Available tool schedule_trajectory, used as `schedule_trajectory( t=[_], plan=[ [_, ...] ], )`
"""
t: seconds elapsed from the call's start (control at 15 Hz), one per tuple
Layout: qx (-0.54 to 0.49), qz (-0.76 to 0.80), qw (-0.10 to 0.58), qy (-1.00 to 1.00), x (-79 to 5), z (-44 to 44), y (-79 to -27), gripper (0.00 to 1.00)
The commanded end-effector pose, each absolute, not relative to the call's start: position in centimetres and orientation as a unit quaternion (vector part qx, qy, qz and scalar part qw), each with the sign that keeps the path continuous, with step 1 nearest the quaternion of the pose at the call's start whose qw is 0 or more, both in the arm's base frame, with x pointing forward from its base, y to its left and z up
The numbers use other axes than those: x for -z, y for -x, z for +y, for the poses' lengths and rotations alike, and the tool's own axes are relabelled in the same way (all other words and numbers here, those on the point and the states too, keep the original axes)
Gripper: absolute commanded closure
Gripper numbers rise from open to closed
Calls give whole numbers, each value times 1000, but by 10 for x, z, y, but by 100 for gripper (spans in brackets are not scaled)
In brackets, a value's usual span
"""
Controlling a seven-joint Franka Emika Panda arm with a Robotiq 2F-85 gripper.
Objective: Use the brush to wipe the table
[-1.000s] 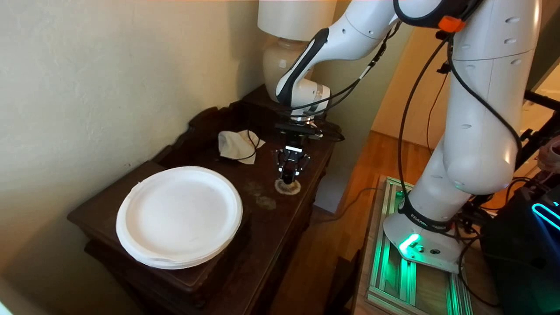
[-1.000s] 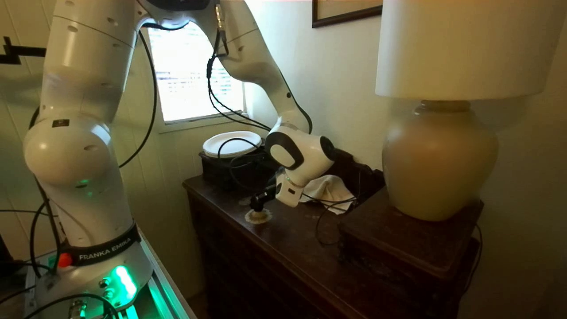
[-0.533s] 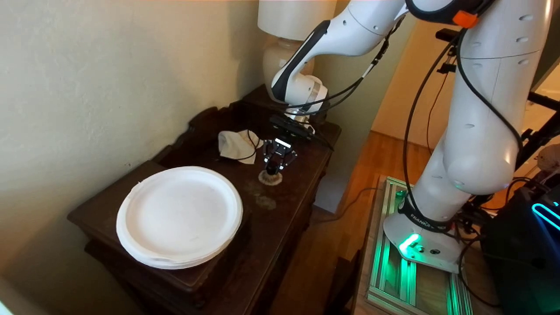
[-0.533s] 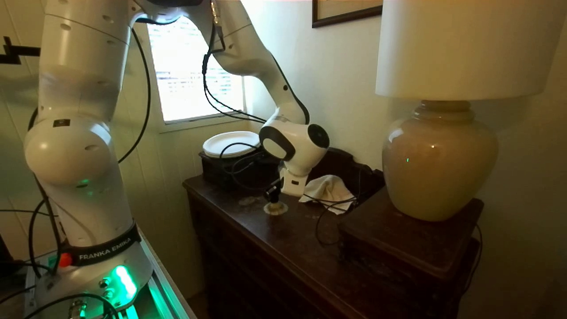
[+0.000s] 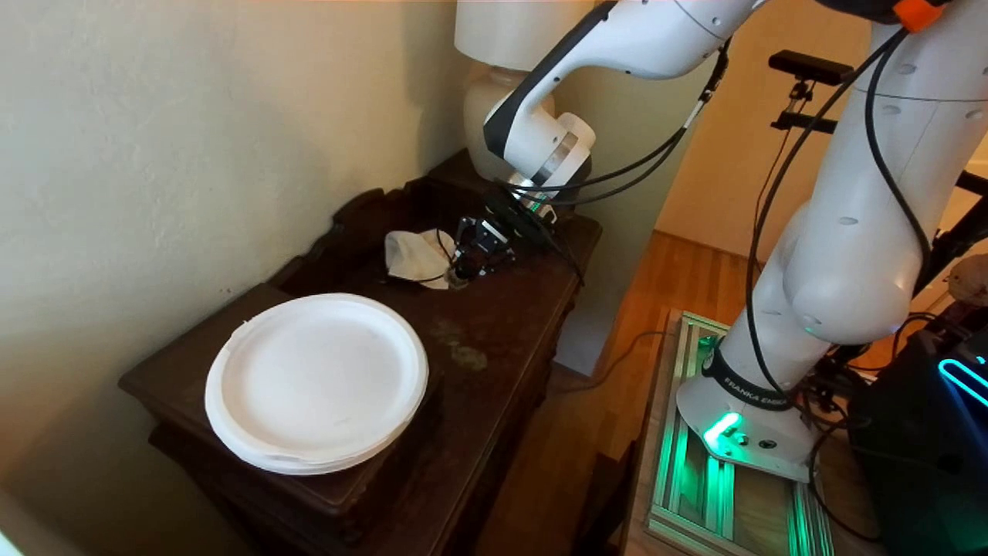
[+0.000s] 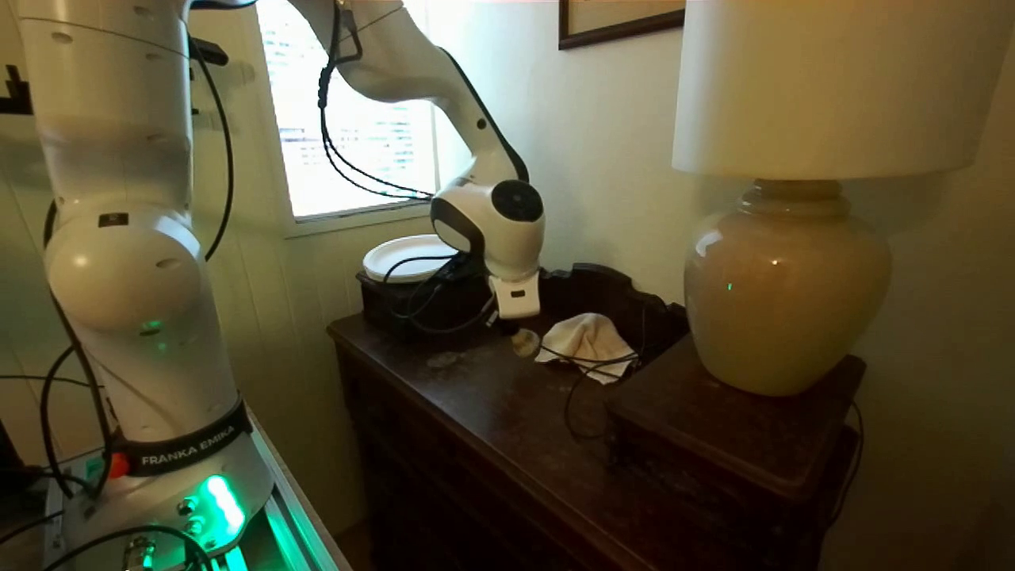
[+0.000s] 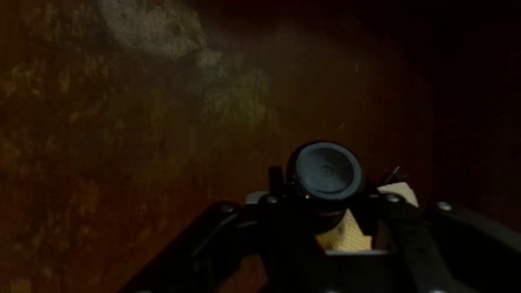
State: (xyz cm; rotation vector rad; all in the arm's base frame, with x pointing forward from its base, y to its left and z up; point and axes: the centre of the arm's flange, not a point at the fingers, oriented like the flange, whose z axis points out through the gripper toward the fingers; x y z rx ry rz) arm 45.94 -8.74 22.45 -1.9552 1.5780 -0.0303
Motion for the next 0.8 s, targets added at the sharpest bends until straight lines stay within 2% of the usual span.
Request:
schedule_trajectory(
  t=[0.0, 0.33, 0.73],
  plan=[
    [80, 564, 299, 765, -225, -63, -447, 84],
    [78, 531, 263, 802, -193, -38, -452, 84],
    [2, 506, 258, 823, -161, -21, -442, 84]
  ],
)
